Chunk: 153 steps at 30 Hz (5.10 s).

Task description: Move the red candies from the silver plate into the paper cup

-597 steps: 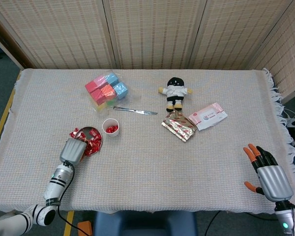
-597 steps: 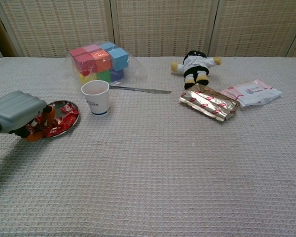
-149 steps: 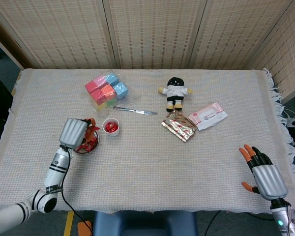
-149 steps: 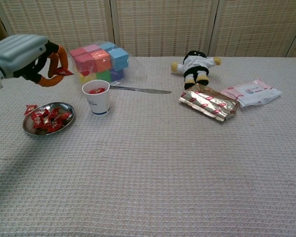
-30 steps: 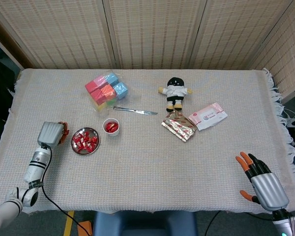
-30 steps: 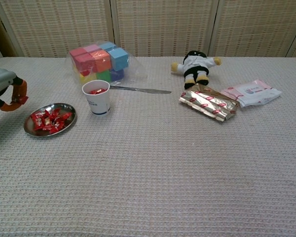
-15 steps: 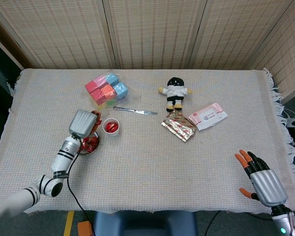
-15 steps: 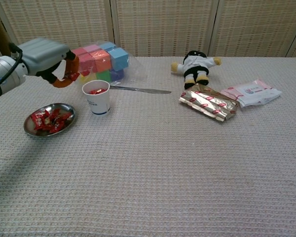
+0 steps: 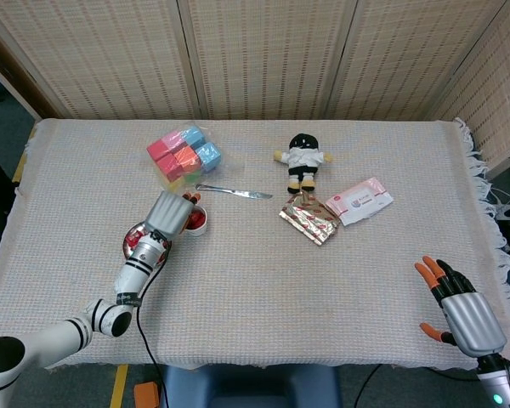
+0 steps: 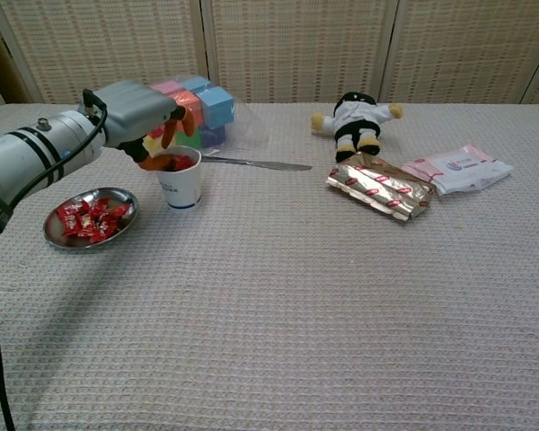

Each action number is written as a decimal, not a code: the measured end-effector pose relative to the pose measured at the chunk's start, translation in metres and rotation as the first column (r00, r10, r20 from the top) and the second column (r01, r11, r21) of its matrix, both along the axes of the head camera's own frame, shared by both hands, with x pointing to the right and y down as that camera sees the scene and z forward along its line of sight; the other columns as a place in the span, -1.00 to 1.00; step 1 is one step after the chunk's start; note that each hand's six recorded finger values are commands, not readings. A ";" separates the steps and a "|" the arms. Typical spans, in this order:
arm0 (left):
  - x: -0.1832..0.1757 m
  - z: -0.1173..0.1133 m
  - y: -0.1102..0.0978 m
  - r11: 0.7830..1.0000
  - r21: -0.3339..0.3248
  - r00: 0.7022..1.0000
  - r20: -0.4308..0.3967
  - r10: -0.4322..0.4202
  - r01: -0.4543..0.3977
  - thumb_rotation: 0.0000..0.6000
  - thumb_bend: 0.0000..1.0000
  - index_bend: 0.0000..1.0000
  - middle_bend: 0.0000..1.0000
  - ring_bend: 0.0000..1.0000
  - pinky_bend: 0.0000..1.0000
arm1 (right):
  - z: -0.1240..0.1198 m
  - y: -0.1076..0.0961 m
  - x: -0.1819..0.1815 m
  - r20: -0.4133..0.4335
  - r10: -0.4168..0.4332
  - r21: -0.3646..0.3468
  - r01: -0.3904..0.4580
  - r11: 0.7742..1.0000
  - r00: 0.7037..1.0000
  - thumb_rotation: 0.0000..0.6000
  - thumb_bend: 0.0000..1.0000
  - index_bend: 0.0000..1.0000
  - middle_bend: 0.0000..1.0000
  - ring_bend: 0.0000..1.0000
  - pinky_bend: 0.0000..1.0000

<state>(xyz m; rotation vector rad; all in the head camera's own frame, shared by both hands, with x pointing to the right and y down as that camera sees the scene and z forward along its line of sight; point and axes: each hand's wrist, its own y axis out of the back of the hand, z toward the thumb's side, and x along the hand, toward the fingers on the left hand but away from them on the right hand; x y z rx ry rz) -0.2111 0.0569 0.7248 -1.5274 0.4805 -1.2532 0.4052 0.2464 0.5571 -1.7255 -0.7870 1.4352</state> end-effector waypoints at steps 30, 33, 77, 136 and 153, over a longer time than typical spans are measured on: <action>-0.106 0.007 0.089 0.983 -0.105 0.988 0.031 -0.149 0.151 1.00 -0.23 -0.65 -0.52 0.53 1.00 | -0.001 0.010 -0.011 0.016 -0.052 -0.009 0.052 0.999 0.999 1.00 -1.00 -1.00 -1.00 -1.00 -0.64; -0.108 0.015 0.092 0.984 -0.103 0.988 0.069 -0.136 0.143 1.00 -0.23 -0.61 -0.52 0.53 1.00 | -0.002 0.009 -0.009 0.014 -0.045 -0.004 0.046 0.999 0.999 1.00 -1.00 -1.00 -1.00 -1.00 -0.64; -0.110 0.038 0.093 0.990 -0.092 0.984 0.147 -0.096 0.110 1.00 -0.19 0.11 0.20 0.53 1.00 | 0.005 0.007 -0.010 -0.007 -0.039 -0.017 0.039 0.999 0.999 1.00 -1.00 -1.00 -1.00 -1.00 -0.61; 0.019 -0.014 0.026 0.997 0.076 1.000 -0.023 0.019 -0.017 1.00 -0.04 -0.45 -0.43 0.54 1.00 | 0.001 0.003 -0.002 -0.002 -0.009 -0.012 0.009 1.000 1.000 1.00 -1.00 -1.00 -1.00 -1.00 -0.61; -0.008 -0.018 0.033 0.998 0.070 1.000 -0.024 0.002 -0.001 1.00 -0.08 -0.40 -0.34 0.54 1.00 | 0.002 0.004 -0.005 0.002 -0.022 -0.010 0.022 1.000 1.000 1.00 -1.00 -1.00 -1.00 -1.00 -0.61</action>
